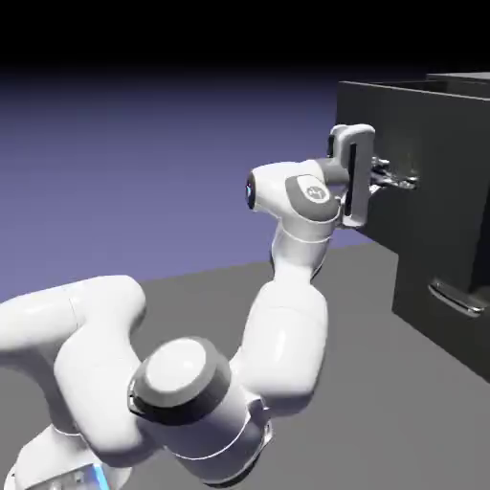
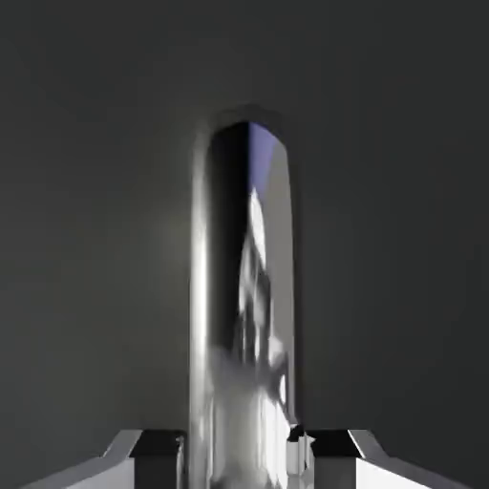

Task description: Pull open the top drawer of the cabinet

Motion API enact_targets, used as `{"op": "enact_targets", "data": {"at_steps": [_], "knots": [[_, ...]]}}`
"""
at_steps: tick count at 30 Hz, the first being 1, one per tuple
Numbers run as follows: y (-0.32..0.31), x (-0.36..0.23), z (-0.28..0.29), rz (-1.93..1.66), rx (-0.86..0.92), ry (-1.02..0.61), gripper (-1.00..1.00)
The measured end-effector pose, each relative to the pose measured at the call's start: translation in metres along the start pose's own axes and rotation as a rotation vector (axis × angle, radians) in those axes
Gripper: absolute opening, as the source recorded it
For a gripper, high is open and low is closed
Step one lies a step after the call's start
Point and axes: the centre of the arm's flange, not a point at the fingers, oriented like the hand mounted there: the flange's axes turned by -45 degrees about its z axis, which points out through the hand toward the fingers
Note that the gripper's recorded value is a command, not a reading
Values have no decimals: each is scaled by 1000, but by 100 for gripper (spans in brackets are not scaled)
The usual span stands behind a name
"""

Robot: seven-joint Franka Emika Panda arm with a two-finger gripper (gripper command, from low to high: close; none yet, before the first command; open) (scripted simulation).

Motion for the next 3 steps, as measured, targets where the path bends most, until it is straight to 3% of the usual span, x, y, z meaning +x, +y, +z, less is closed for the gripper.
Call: {"op": "enact_targets", "data": {"at_steps": [1,3], "knots": [[0,0,-5,0,0,0,100],[0,0,-5,0,-3,0,100]]}}
